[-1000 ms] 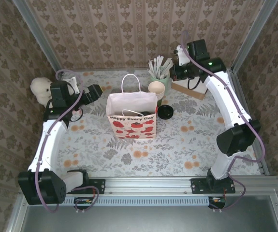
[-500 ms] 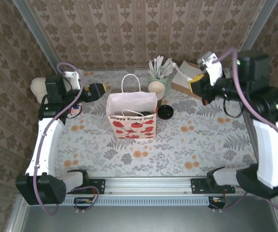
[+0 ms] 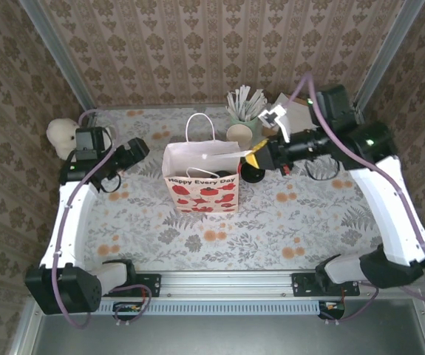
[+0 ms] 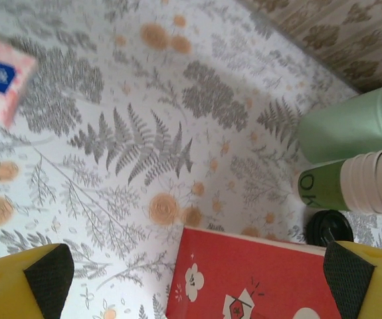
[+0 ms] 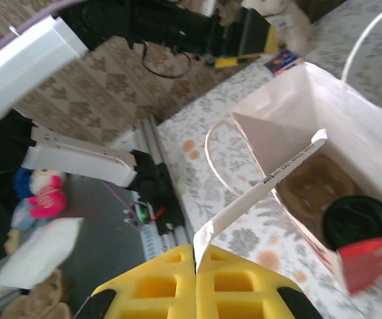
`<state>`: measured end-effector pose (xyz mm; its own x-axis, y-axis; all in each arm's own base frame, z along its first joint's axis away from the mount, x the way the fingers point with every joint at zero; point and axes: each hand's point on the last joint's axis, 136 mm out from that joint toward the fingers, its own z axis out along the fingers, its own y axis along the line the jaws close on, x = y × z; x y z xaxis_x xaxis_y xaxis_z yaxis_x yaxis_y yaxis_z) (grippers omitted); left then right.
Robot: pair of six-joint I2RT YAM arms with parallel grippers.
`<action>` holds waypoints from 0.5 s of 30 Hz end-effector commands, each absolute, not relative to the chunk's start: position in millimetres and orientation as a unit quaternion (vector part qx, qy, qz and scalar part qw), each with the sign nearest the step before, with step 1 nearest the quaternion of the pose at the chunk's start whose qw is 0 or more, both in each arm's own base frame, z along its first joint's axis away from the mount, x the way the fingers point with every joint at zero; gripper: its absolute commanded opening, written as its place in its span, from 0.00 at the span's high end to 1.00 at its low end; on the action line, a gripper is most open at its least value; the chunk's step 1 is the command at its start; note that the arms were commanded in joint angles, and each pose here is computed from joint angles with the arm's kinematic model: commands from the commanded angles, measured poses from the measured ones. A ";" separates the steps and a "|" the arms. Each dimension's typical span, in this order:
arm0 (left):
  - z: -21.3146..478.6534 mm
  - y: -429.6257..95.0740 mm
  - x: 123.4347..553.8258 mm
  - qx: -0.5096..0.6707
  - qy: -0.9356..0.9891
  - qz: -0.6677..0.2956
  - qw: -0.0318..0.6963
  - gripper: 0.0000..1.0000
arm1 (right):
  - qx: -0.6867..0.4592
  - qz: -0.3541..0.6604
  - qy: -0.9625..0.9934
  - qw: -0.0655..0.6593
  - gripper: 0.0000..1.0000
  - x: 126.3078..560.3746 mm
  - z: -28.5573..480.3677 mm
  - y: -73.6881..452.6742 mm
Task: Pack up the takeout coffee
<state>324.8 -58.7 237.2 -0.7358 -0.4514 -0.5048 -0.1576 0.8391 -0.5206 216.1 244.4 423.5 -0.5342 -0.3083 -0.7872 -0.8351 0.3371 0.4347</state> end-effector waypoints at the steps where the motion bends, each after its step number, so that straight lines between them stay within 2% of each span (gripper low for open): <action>1: 215.6 -66.8 318.3 -0.192 0.911 -0.228 0.286 0.00 | -0.381 0.499 0.730 0.271 1.00 235.4 424.0 277.6; 7: 188.4 -87.9 315.0 -0.191 0.918 -0.253 0.237 0.00 | -0.387 0.463 0.768 0.214 1.00 263.4 382.9 310.5; 15: 182.3 -100.5 321.6 -0.184 0.916 -0.274 0.228 0.00 | -0.359 0.424 0.814 0.169 0.99 297.2 320.2 338.9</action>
